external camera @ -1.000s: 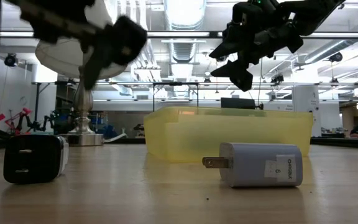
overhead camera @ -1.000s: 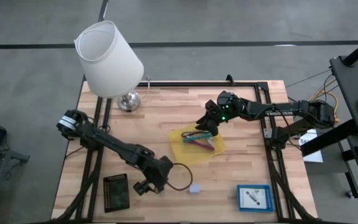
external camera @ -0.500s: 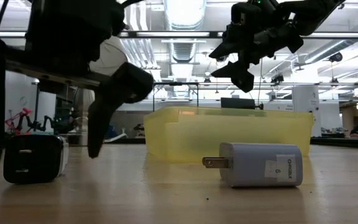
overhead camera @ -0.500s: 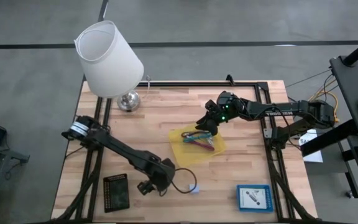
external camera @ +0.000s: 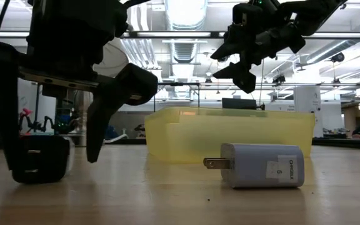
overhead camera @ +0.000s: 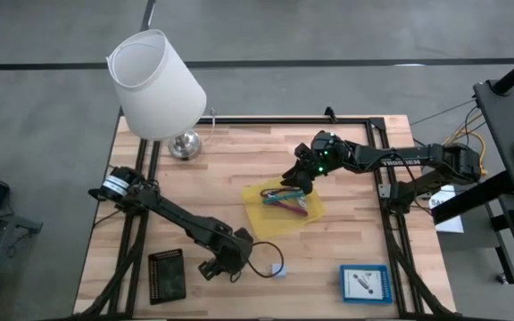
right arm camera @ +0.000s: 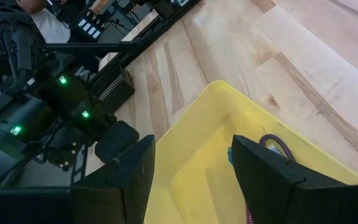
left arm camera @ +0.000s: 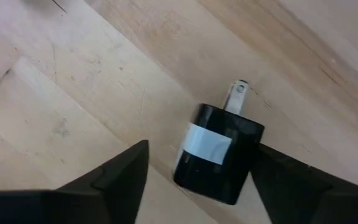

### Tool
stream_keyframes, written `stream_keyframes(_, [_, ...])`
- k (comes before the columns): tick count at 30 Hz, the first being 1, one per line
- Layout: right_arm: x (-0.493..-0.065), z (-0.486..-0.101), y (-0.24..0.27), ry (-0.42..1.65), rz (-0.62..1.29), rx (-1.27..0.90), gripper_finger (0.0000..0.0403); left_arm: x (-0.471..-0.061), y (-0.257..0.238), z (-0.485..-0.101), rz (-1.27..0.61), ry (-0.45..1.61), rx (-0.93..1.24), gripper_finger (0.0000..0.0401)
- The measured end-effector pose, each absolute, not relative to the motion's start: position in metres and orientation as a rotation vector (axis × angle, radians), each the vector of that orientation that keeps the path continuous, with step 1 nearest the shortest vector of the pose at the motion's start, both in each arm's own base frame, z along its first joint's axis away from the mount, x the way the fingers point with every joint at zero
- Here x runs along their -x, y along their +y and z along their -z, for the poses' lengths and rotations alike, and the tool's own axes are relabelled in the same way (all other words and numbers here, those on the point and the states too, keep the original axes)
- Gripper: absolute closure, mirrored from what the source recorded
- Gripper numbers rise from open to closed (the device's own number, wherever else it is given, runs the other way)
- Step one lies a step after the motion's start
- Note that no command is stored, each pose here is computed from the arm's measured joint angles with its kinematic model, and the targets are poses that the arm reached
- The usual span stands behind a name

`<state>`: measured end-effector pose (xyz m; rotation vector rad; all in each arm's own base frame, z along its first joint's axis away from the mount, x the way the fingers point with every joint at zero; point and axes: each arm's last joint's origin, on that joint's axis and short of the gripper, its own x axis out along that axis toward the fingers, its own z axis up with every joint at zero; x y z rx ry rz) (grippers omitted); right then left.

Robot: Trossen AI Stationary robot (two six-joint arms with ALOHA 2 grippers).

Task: Pick and place items into bin
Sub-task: Put the black charger adapter into the black bin

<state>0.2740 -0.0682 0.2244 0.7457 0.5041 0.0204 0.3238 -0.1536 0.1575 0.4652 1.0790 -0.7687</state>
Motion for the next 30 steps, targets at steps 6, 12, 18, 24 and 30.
stream_keyframes(6, [-0.274,-0.224,-0.068,0.504,-0.018,-0.745,0.0204,-0.324,-0.154,-0.157,0.769,1.079,-0.465,0.0237])
stream_keyframes(12, [-0.274,-0.224,-0.068,0.503,-0.015,-0.744,0.0204,-0.316,-0.15,-0.162,0.741,1.159,-0.462,0.027])
stream_keyframes(18, [-0.274,-0.224,-0.068,0.504,-0.011,-0.759,0.0204,-0.3,-0.141,-0.193,0.605,1.27,-0.374,0.027])
stream_keyframes(24, [-0.274,-0.224,-0.068,0.509,-0.005,-0.775,0.0204,-0.276,-0.132,-0.239,0.419,1.279,-0.062,0.027])
stream_keyframes(30, [-0.274,-0.224,-0.068,0.511,0.005,-0.804,0.0204,-0.244,-0.132,-0.275,0.218,1.264,0.341,0.027])
